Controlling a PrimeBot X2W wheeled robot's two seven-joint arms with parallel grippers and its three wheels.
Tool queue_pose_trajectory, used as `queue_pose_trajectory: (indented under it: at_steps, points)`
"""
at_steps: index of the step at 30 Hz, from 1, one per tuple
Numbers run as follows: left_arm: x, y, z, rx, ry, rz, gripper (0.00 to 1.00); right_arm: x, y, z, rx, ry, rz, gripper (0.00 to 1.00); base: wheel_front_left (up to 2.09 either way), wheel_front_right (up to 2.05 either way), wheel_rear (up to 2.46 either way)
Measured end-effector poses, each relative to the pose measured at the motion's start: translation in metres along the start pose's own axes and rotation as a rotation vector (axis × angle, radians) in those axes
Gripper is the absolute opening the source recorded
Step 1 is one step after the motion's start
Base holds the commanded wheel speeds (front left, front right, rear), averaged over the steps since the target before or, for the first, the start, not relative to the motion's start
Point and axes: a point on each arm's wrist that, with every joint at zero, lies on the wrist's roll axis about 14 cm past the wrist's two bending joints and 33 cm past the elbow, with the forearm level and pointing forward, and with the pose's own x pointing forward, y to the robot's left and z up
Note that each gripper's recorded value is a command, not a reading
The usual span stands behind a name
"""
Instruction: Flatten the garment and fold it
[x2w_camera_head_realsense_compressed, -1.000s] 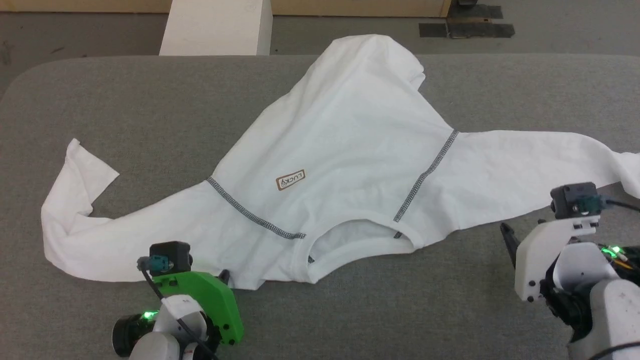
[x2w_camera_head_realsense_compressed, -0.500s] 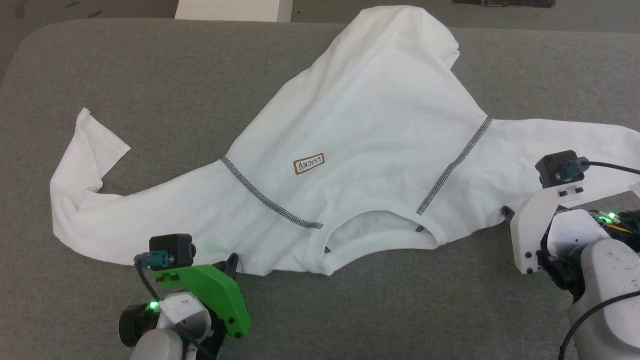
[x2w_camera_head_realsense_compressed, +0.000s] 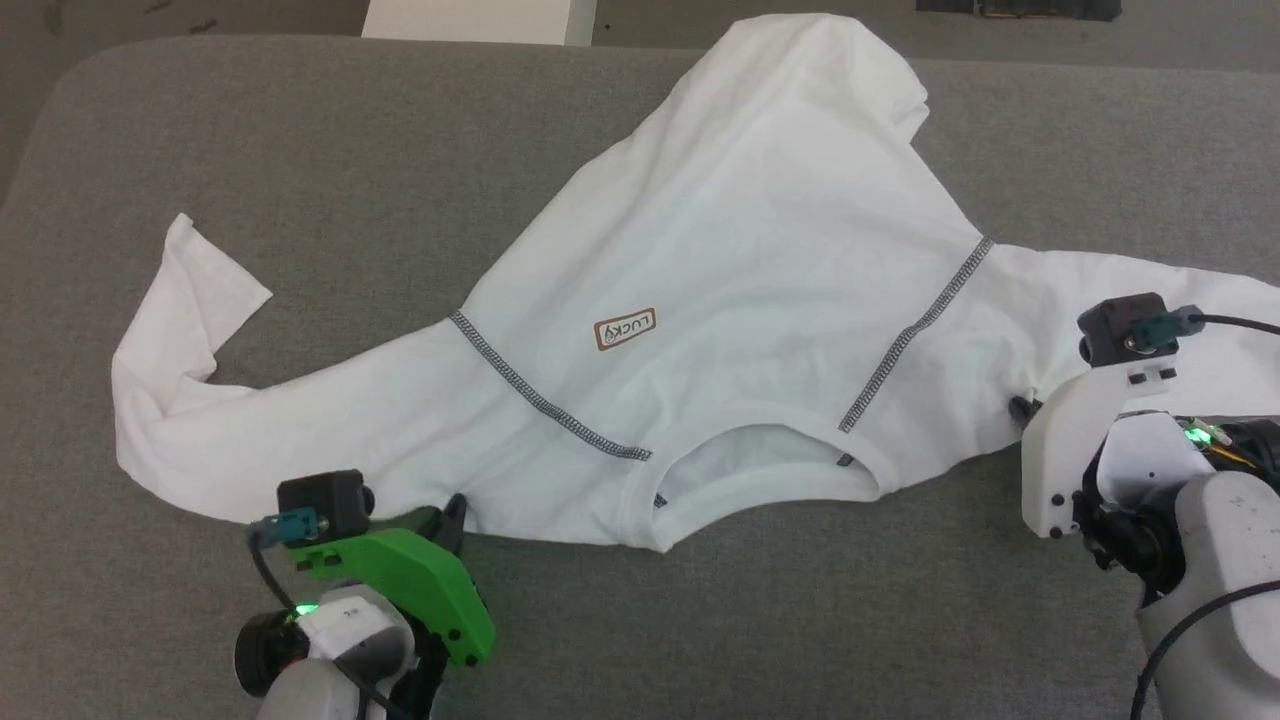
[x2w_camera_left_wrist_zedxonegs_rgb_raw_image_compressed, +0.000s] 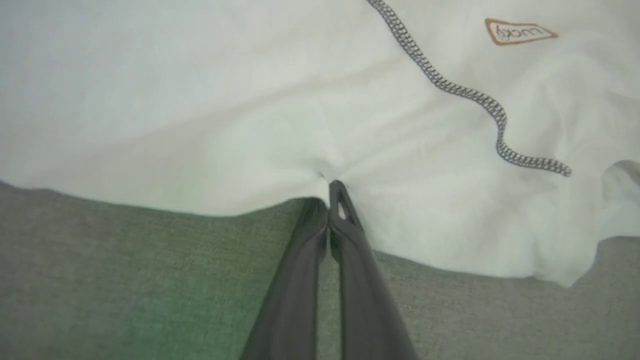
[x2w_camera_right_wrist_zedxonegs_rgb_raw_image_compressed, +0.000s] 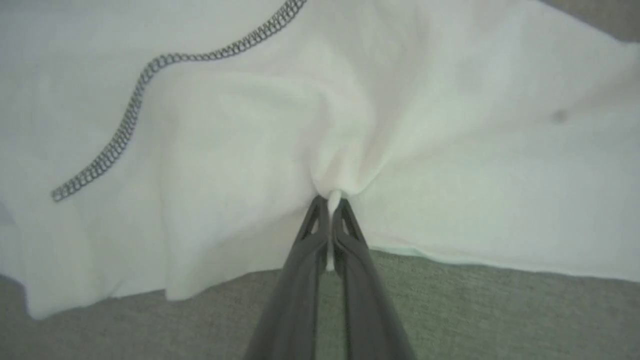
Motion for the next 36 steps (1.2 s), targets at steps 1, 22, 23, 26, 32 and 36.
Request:
queue_pose_trajectory:
  at_steps: [1,22,23,26,32,36]
  points:
    - [-0.001,-0.001,0.005,-0.01,-0.026,-0.006,0.0,-0.003,0.0,0.005,0.025,-0.027,0.006,0.0,0.0,0.0,0.0]
    - [-0.121,-0.1,0.266,0.103,-0.801,-0.401,0.0,-0.204,-0.004,0.184,0.212,-0.706,0.204,0.0,0.0,0.0,0.0]
    - [-0.13,-0.106,0.277,0.123,-0.828,-0.414,0.0,-0.217,-0.004,0.193,0.209,-0.741,0.209,0.0,0.0,0.0,0.0]
    - [-0.153,-0.122,0.304,0.178,-0.903,-0.445,0.0,-0.249,-0.003,0.216,0.2,-0.825,0.227,0.0,0.0,0.0,0.0]
    - [-0.185,-0.138,0.352,0.251,-1.009,-0.452,0.0,-0.28,-0.004,0.249,0.166,-0.891,0.218,0.0,0.0,0.0,0.0]
    - [-0.18,-0.137,0.371,0.283,-1.002,-0.409,0.0,-0.28,-0.007,0.265,0.173,-0.883,0.215,0.0,0.0,0.0,0.0]
